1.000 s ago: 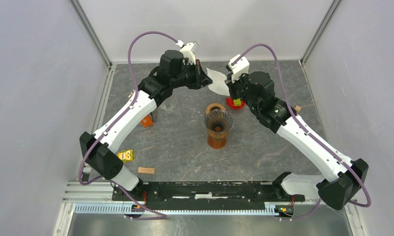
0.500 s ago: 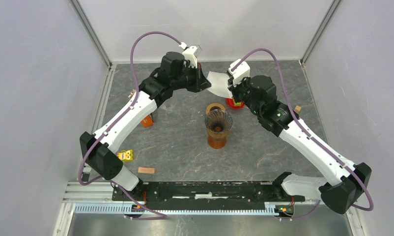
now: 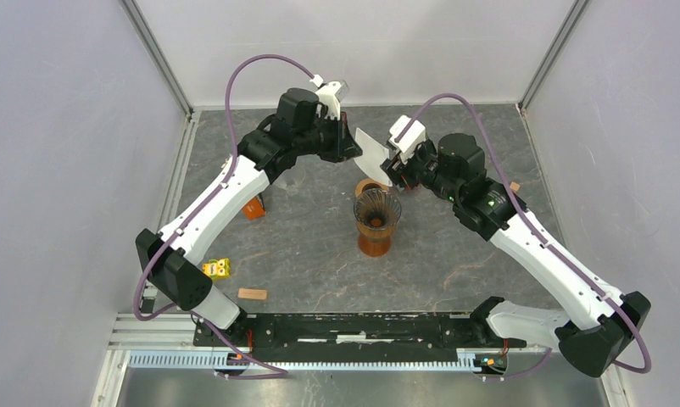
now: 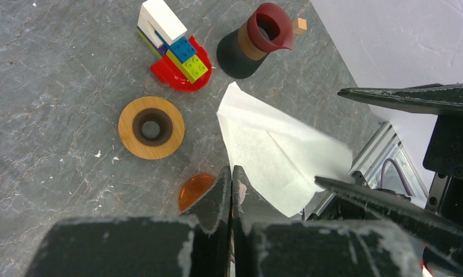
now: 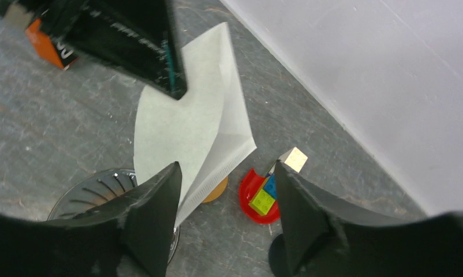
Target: Place the coffee filter in the dripper
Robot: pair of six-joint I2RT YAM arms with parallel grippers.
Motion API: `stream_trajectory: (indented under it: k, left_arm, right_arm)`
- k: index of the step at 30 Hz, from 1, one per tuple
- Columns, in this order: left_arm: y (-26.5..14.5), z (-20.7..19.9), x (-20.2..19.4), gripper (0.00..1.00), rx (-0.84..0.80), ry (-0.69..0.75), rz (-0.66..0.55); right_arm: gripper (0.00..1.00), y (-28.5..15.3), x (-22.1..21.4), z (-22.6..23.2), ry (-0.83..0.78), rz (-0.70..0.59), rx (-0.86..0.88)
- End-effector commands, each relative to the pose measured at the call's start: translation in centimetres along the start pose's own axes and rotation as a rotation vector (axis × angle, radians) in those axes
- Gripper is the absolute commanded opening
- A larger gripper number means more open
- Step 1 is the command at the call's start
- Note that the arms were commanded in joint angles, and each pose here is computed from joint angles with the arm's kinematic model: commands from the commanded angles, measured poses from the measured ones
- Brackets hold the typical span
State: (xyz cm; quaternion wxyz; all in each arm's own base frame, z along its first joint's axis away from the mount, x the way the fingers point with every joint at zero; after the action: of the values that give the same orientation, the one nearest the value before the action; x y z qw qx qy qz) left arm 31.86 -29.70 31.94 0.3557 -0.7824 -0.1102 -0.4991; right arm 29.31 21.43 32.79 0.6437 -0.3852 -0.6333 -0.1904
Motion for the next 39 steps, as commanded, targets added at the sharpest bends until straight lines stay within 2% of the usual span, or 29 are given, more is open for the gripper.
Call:
stream_trajectory:
  k: [1, 9, 15, 27, 39]
  left_arm:
    - [-1.7, -1.1, 1.9, 0.02, -0.017, 0.013, -0.033]
    - [-2.0, -1.6, 2.4, 0.02, -0.020, -0.062, -0.020]
    - [-1.3, -2.2, 2.2, 0.02, -0.049, -0.105, -0.003]
    - [-1.9, -3.5, 2.3, 0.02, -0.083, -0.140, -0.008]
    - [-2.6, -4.2, 2.2, 0.02, -0.101, -0.138, -0.017]
  right_arm:
    - [0.76, -2.6, 3.4, 1.6, -0.163, -0.045, 0.153]
    - [0.81, -6.6, 3.9, 4.9, -0.439, -0.036, 0.375]
    - [0.81, -5.9, 3.0, 7.9, -0.509, -0.007, 0.470]
    - [0.81, -2.3, 0.7, 10.7, -0.629, 0.121, 0.468]
    - [0.80, -0.6, 0.1, 8.6, -0.645, 0.186, 0.302]
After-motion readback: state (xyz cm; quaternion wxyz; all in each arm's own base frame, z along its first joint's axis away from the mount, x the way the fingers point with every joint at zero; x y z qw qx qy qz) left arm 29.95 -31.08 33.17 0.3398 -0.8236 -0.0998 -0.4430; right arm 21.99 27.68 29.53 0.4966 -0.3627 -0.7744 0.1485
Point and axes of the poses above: each gripper's point midway between its finger pads, its own y axis out along the fingers, its own z axis along the line the jaws close on, x = y × z, the point moved 2 cm from there along -y, back along the fingers, and after that the axes turned 14 degrees about y, right-handed, at the moved point
